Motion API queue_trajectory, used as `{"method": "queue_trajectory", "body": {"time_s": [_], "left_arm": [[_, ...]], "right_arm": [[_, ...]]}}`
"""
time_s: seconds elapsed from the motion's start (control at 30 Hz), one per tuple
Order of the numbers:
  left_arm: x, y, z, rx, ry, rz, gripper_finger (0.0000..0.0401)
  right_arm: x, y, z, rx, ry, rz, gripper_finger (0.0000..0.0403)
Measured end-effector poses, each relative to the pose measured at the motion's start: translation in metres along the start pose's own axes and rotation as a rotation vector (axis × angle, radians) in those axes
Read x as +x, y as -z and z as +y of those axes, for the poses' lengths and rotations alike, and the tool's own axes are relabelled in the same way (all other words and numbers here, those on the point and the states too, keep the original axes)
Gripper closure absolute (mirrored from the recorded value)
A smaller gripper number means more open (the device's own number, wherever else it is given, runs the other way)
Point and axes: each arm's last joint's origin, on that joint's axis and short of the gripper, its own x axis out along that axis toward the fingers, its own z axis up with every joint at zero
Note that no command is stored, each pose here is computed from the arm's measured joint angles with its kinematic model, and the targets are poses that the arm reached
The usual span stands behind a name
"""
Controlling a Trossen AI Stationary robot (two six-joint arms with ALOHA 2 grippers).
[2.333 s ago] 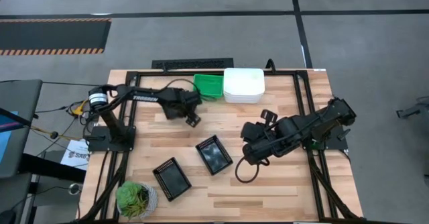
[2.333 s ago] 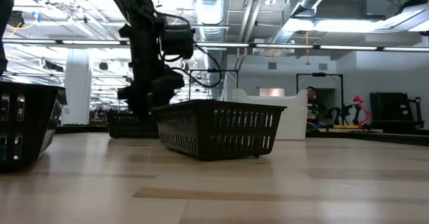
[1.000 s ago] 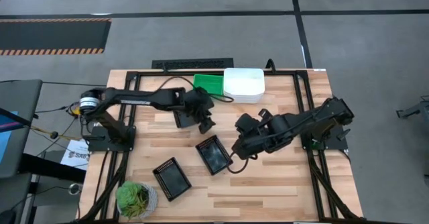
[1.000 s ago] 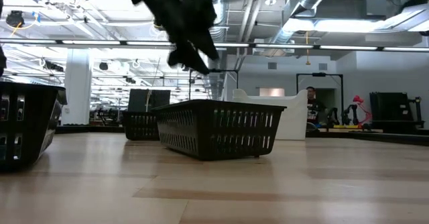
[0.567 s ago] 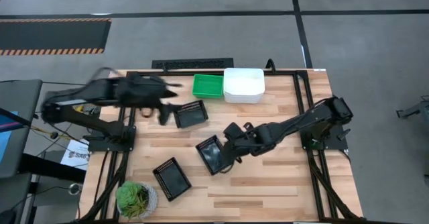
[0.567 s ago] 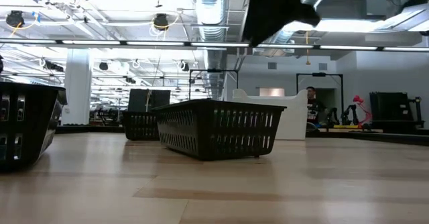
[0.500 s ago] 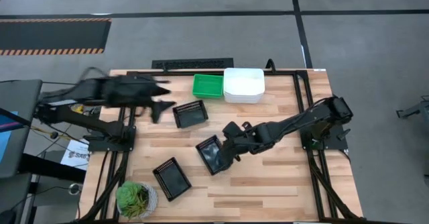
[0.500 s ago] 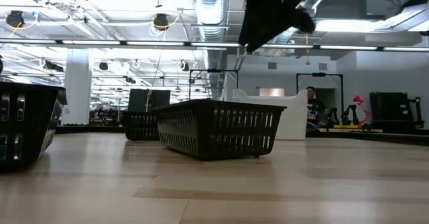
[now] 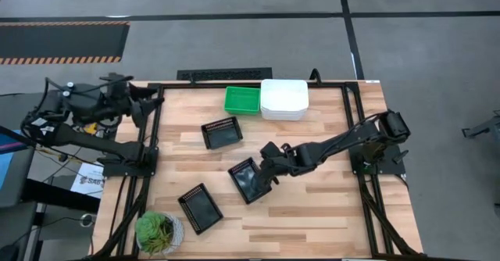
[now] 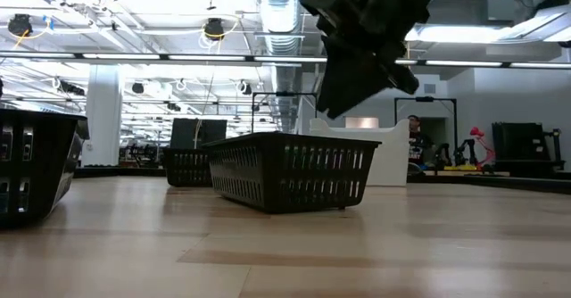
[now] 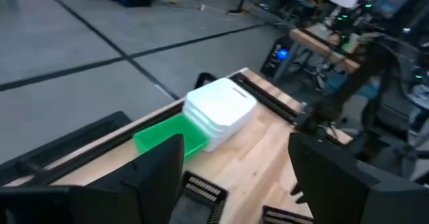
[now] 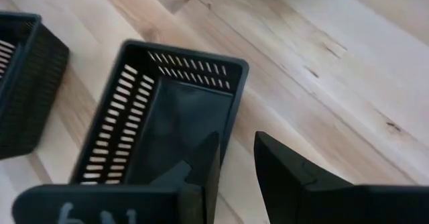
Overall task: Stack baskets by color
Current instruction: Stack the center black bin on the top black bin
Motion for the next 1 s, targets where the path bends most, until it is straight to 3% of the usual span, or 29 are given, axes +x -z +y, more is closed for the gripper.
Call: {"method": "queue_trajectory", "body": {"time_s": [0.17, 0.5, 0.77, 1.0], "left_arm": [[-0.001, 0.005, 0.005, 0.006, -0.056, 0.028, 0.0145], [0.003, 0.009, 0.005, 0.004, -0.066, 0.041, 0.0145], [0.003, 0.009, 0.005, -0.003, -0.068, 0.046, 0.0145], [0.003, 0.01, 0.005, -0.003, -0.069, 0.047, 0.0145]], "right_arm": [[0.006, 0.006, -0.004, -0.007, -0.02, -0.012, 0.0287], [0.009, 0.006, -0.001, -0.007, -0.085, -0.038, 0.0287], [0.052, 0.021, 0.002, -0.043, -0.04, 0.031, 0.0287], [0.065, 0.026, 0.004, -0.063, -0.034, 0.068, 0.0294]]}}
